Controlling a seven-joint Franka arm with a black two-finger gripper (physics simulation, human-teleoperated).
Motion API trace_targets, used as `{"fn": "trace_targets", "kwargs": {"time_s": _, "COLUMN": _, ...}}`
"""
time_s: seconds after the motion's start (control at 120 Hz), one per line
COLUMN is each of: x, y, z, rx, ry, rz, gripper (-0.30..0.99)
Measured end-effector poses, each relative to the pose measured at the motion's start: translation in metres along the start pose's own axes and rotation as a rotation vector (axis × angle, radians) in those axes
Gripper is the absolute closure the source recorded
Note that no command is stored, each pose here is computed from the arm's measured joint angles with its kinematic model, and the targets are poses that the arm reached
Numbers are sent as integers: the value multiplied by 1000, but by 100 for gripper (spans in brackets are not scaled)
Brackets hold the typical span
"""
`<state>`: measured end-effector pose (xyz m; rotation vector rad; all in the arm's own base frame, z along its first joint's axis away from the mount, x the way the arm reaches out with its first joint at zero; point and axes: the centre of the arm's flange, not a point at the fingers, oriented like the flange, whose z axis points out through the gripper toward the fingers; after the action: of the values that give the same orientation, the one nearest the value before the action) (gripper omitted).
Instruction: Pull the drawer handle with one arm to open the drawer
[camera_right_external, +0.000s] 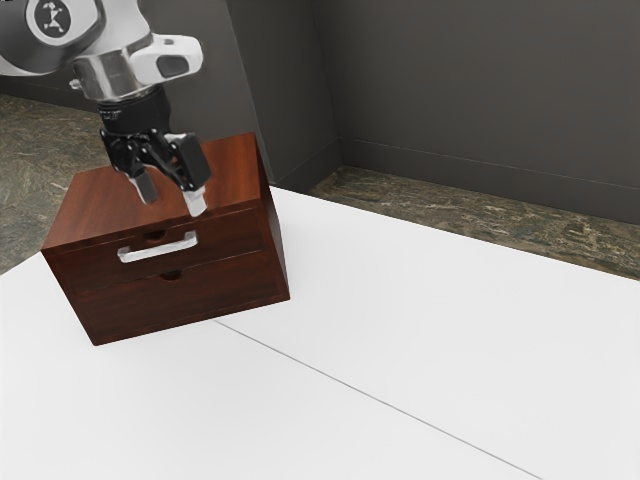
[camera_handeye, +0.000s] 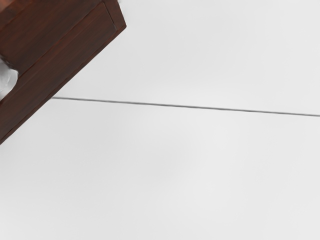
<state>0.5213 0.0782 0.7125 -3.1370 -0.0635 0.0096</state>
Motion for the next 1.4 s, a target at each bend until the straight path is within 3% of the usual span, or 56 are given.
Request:
{"fn": "trace_targets", "kwargs": {"time_s": 0.142, "x": -1, "y": -49, "z": -5, "rx": 9, "ry": 59, "rz": -96, "gripper": 3}}
{"fn": "trace_targets", "kwargs": {"time_s": 0.333, "x": -15, "y": -114, "z": -8, "rx": 18, "ry": 94, "rz": -224, "gripper": 3}}
{"fn": "trace_targets", "kwargs": {"time_s": 0.383, "x": -31, "y": -125, "z": -26, "rx": 25, "ry": 132, "rz": -251, "gripper": 3}}
{"fn": "trace_targets", "kwargs": {"time_s": 0.458, "x": -68, "y": -122, "z": -83, "rx": 42, "ry": 246, "rz": -263, "gripper": 2}}
{"fn": "trace_targets", "kwargs": {"time_s": 0.533, "x": -70, "y": -84, "z": -100, "rx": 34, "ry": 276, "rz": -190, "gripper": 3}}
{"fn": "trace_targets", "kwargs": {"time_s": 0.633, "x": -63, "y": -77, "z": -94, "rx": 15, "ry": 258, "rz": -278, "gripper": 3}}
{"fn": "trace_targets", "kwargs": {"time_s": 0.8, "x": -66, "y": -119, "z": -82, "rx": -23, "ry": 235, "rz": -711, "gripper": 3}}
{"fn": "trace_targets", "kwargs": {"time_s": 0.967, "x": -35, "y": -168, "z": -19, "rx": -25, "ry": 148, "rz": -1074, "gripper": 3}}
{"fn": "trace_targets", "kwargs": {"time_s": 1.108, "x": -27, "y": -183, "z": 62, "rx": -82, "ry": 42, "rz": -1282, "gripper": 3}}
{"fn": "trace_targets", "kwargs": {"time_s": 1.4, "x": -33, "y": -184, "z": 90, "rx": -167, "ry": 107, "rz": -1560, "gripper": 3}}
